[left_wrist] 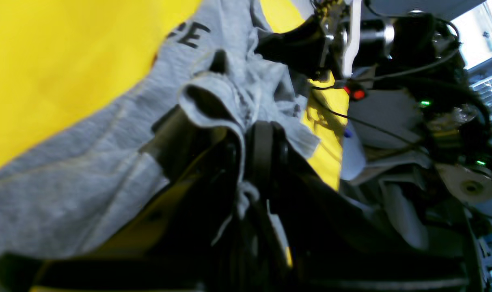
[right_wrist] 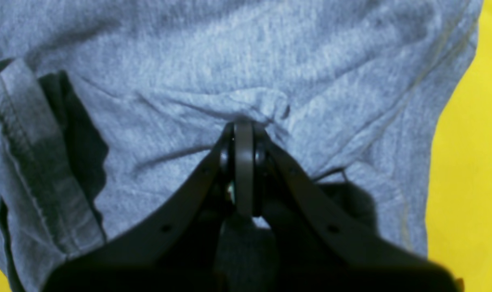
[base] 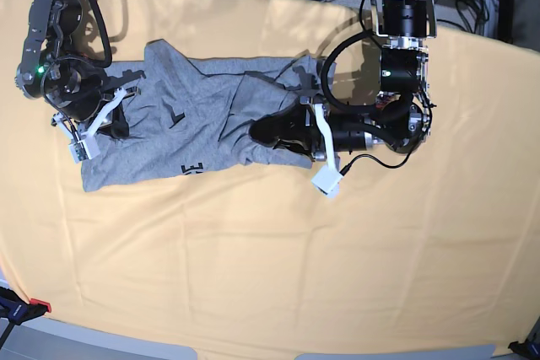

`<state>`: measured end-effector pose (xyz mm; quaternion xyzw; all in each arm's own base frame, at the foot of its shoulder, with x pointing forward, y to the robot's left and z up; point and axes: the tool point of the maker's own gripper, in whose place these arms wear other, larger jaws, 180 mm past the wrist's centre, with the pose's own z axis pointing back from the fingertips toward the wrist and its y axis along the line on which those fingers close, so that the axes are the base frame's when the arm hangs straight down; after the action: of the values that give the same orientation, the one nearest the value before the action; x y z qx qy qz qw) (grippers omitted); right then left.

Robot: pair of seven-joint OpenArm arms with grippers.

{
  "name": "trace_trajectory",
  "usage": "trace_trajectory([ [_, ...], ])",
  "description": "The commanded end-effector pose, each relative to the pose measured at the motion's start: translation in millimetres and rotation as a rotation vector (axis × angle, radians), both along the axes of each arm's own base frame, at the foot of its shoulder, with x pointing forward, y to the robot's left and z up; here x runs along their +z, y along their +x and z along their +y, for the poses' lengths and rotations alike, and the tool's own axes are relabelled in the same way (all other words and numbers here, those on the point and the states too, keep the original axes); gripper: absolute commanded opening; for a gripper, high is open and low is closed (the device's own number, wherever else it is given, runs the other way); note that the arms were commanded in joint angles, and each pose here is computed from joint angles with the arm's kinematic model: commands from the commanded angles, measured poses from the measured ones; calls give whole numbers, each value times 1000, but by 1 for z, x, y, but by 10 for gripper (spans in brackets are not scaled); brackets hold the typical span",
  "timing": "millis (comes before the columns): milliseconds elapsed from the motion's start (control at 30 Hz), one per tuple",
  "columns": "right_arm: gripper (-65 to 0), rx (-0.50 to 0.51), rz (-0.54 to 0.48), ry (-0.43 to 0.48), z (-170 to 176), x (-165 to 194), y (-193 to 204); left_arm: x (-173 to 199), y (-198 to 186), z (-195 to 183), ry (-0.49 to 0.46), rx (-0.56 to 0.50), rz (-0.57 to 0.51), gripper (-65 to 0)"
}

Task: Layout the t-shirt on the table in an organized manner, then fold the t-shirt properly
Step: 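Lift the hem end with the left gripper and fold it toward the right gripper, then release the folded hem and raise the left gripper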

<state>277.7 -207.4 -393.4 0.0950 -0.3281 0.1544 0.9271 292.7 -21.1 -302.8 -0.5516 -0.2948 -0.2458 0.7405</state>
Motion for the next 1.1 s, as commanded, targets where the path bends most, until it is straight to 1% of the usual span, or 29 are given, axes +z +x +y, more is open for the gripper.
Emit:
trace_trajectory([
  [0, -650, 2, 35, -37, -7, -3, -4, 19, 6, -3, -53, -8, -42, -650],
  [100, -650, 2, 35, -37, -7, -3, -4, 29, 3, -5, -108, -19, -41, -650],
  [233, -650, -2, 35, -36, -7, -3, -4, 35, 3, -5, -141, -20, -42, -650],
  [267, -650, -9, 36, -36, -8, -3, -4, 37, 3, -5, -152, -20, -42, -636],
  [300, -650, -15, 36, -36, -8, -4, -4, 39, 3, -6, -162, -21, -43, -562],
  [400, -650, -16, 36, -36, -9, -4, -4, 44, 3, -8, -193, -23, -43, -281],
  [433, -650, -16, 37, -36, -9, -4, -4, 45, 2, -10, -202, -25, -43, -204],
  [467, -650, -16, 36, -36, -9, -4, -4, 46, 1, -13, -206, -32, -42, -149],
  [633, -650, -15, 36, -36, -9, -4, -4, 50, -14, -32, -237, -113, -29, -155],
  [1067, -650, -15, 40, -37, -9, -4, -4, 46, -41, -63, -210, -259, -14, -156],
])
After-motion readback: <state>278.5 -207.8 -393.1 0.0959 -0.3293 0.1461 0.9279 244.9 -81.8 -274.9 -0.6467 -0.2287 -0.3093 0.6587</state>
